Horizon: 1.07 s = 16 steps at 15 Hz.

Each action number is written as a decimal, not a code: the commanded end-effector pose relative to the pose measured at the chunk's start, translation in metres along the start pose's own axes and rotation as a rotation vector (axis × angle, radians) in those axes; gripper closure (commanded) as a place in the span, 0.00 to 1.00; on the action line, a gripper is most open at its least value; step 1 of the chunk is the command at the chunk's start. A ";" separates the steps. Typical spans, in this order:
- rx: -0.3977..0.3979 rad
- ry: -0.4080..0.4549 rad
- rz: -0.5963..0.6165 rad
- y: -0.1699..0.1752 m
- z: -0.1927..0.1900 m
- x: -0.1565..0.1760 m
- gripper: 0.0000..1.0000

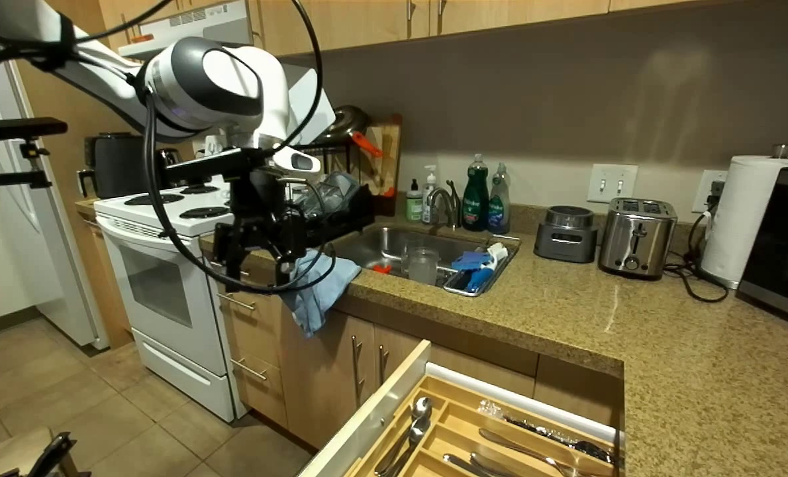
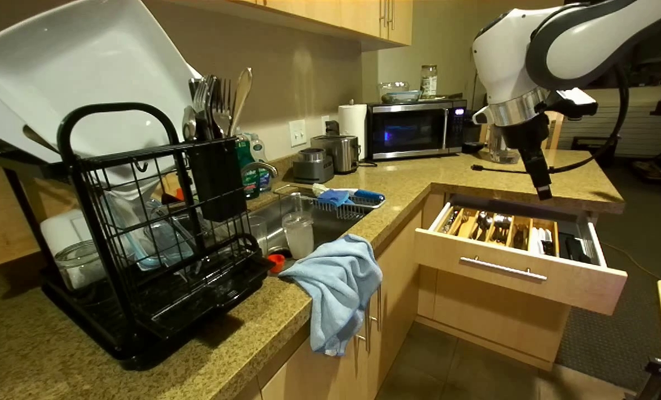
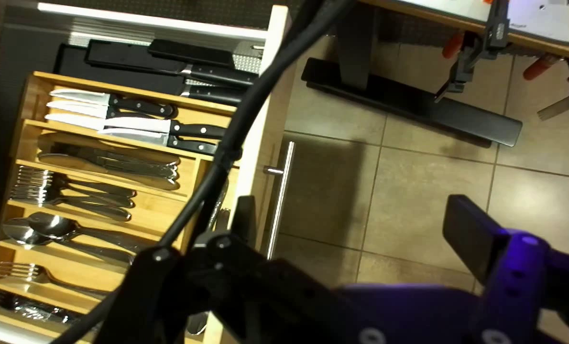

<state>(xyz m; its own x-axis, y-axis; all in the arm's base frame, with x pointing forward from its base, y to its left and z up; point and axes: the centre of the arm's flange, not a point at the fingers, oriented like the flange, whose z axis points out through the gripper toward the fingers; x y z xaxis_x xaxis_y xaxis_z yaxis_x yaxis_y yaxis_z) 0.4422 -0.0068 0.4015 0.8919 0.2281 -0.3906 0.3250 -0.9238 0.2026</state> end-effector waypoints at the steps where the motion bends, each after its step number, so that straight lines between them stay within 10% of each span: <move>1: 0.021 -0.050 0.026 -0.012 0.008 0.004 0.00; 16: 0.021 -0.073 0.033 -0.008 0.018 0.011 0.00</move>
<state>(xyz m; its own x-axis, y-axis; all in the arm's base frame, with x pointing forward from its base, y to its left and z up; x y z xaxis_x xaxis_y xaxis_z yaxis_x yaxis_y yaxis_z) 0.4438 -0.0027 0.3789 0.8765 0.1753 -0.4483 0.2883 -0.9370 0.1974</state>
